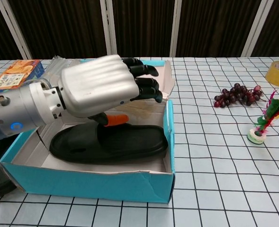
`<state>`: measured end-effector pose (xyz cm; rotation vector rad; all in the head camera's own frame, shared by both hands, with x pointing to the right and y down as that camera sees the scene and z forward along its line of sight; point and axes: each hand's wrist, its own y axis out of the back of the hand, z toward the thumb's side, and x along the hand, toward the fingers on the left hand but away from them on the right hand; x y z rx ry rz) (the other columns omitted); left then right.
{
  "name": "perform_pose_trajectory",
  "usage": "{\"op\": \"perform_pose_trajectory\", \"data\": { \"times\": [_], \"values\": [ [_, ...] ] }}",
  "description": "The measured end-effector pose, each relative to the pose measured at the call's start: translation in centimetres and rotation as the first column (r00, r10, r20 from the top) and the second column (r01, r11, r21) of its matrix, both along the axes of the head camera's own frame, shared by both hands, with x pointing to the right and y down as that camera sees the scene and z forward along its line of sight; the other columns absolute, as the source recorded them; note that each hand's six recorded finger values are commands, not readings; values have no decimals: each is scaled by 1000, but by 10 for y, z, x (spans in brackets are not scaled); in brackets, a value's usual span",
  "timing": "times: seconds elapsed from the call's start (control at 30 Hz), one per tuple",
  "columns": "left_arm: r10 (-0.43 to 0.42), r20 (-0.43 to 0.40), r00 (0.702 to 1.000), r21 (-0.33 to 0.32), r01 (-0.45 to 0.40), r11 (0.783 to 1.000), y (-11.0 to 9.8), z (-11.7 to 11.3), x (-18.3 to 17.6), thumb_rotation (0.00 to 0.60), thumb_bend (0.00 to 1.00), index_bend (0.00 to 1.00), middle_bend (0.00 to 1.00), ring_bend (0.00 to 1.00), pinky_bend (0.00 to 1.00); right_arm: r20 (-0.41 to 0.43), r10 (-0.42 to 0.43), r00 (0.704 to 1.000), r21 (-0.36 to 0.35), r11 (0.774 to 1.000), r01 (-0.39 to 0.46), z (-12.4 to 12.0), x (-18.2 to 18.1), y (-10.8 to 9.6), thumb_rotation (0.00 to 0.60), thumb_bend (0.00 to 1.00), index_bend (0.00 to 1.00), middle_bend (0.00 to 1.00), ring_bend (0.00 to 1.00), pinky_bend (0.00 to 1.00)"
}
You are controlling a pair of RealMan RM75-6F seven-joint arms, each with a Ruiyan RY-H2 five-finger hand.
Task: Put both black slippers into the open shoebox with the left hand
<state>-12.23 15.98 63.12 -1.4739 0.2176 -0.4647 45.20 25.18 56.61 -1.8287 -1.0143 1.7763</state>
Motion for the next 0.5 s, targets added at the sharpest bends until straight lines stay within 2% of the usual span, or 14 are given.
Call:
{"op": "perform_pose_trajectory", "data": {
  "times": [0.13, 0.23, 0.33, 0.43, 0.5],
  "values": [
    [-65, -49, 997, -26, 64, 998, -6, -27, -15, 592, 411, 238, 268, 128, 186, 1, -2, 1000, 1, 1000, 2, 0, -1, 0, 600, 161, 74, 146, 200, 91],
    [-166, -94, 982, -85, 158, 984, -13, -51, -34, 560, 406, 227, 271, 125, 180, 2, -4, 1000, 4, 1000, 4, -2, -2, 1, 600, 161, 74, 146, 200, 91],
    [-309, -121, 943, -177, 286, 942, -24, -75, -62, 540, 407, 217, 274, 84, 149, 2, -8, 1000, 7, 1000, 8, -3, -3, 1, 600, 162, 73, 146, 200, 91],
    [-444, -93, 891, -228, 415, 881, -41, -90, -100, 535, 407, 207, 277, 70, 126, 1, -12, 1000, 4, 1000, 12, -2, -4, 2, 600, 161, 74, 146, 200, 91],
    [-530, -39, 847, -271, 502, 822, -52, -87, -125, 533, 407, 203, 282, 69, 119, -2, -14, 1000, 1, 1000, 14, -1, -5, 2, 600, 162, 74, 146, 200, 91]
  ]
}}
